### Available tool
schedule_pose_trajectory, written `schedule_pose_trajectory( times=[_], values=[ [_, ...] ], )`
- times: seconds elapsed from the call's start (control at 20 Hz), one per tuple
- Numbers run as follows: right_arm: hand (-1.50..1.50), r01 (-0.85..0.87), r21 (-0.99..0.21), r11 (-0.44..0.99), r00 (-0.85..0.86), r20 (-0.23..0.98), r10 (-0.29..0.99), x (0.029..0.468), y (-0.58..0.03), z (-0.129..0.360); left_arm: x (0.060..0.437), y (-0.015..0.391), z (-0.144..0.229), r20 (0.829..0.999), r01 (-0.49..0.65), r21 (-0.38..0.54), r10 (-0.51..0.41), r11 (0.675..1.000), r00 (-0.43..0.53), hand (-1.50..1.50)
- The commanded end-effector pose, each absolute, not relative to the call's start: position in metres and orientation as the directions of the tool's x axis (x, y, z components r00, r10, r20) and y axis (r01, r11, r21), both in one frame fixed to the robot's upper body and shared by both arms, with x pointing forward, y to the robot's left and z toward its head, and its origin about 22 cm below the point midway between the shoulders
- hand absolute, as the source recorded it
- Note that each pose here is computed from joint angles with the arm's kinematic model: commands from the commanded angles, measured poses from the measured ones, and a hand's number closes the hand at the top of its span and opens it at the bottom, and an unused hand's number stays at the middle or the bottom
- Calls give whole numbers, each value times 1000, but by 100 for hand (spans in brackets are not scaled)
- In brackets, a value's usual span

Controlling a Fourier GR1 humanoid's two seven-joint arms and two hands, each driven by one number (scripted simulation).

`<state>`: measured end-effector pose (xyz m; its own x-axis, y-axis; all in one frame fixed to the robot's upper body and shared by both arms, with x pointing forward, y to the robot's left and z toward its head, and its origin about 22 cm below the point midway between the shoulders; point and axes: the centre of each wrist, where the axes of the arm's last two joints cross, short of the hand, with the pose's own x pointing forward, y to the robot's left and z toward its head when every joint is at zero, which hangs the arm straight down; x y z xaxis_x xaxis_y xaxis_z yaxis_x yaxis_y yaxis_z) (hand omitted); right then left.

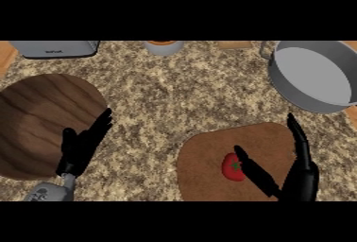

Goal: Pick the tomato from the cutting board and place it in the pot

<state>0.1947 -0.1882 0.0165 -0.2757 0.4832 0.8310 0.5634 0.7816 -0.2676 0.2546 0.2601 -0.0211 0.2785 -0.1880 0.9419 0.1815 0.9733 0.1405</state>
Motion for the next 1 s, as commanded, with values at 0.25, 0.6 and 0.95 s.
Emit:
schedule_pose_trajectory(
  times=[0.25,0.6,0.95],
  values=[
    [-150,499,-429,753,65,885,461,142,-170,38,254,253,-19,945,220,118,-177,968,275,0],
    [-150,439,-404,802,227,914,336,153,-151,90,252,235,-33,950,221,120,-177,968,258,0],
    [-150,133,-506,852,462,792,398,171,-157,73,260,219,-21,948,243,111,-176,964,265,0]
  ],
)
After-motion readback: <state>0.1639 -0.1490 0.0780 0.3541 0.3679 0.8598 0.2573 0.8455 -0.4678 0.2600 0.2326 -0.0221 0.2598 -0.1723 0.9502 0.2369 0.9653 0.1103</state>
